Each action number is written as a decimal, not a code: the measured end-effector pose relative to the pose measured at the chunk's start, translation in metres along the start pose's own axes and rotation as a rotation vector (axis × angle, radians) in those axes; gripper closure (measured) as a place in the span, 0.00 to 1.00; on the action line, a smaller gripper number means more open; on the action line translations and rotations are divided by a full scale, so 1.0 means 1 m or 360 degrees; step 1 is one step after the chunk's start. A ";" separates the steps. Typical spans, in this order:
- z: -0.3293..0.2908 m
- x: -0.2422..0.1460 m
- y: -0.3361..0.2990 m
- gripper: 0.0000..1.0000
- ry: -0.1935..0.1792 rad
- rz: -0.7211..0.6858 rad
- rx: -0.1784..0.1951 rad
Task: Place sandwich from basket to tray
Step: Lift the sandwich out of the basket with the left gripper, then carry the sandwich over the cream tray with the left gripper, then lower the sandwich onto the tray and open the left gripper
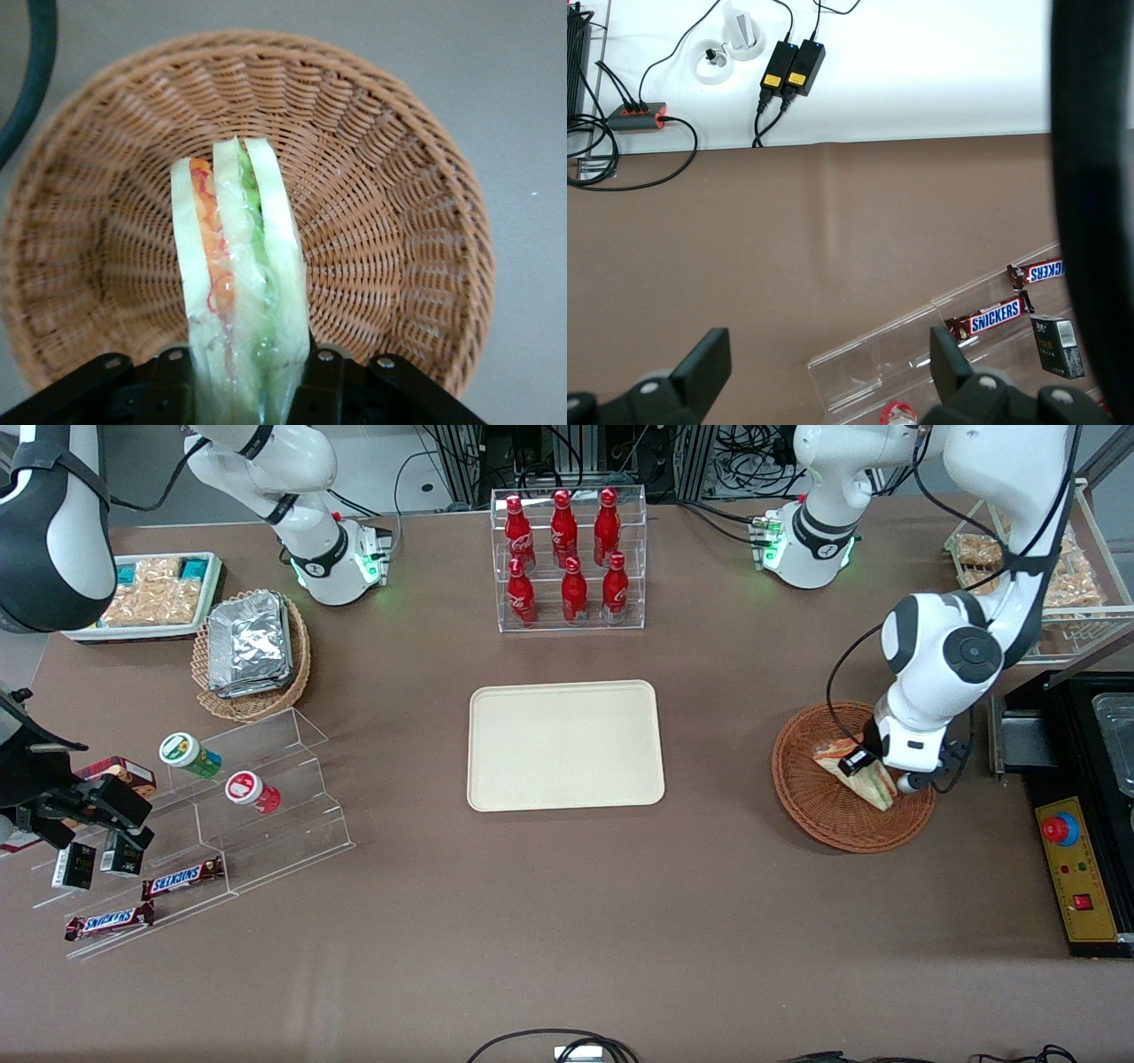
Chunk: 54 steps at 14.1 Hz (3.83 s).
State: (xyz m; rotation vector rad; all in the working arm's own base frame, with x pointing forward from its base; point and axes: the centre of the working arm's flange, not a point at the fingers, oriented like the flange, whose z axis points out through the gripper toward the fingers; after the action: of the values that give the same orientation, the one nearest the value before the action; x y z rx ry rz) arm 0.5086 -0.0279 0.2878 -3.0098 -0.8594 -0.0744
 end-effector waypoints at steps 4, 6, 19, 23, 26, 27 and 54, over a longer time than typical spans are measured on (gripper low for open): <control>-0.082 0.005 0.035 0.80 -0.0045 0.0100 0.0066; -0.115 -0.007 0.072 0.80 -0.0050 0.0204 0.0072; -0.120 -0.154 0.213 0.80 0.0025 0.0942 0.0003; -0.104 -0.200 0.244 0.80 0.0020 0.1156 0.0025; -0.085 -0.227 0.265 0.80 0.0023 0.1196 0.0051; -0.075 -0.232 0.271 0.80 0.0023 0.1208 0.0063; 0.063 -0.321 0.312 0.34 -0.0061 0.1248 0.0105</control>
State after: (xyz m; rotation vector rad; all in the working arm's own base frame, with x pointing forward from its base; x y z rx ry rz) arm 0.4035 -0.4604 0.2102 -3.0422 0.3462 0.0212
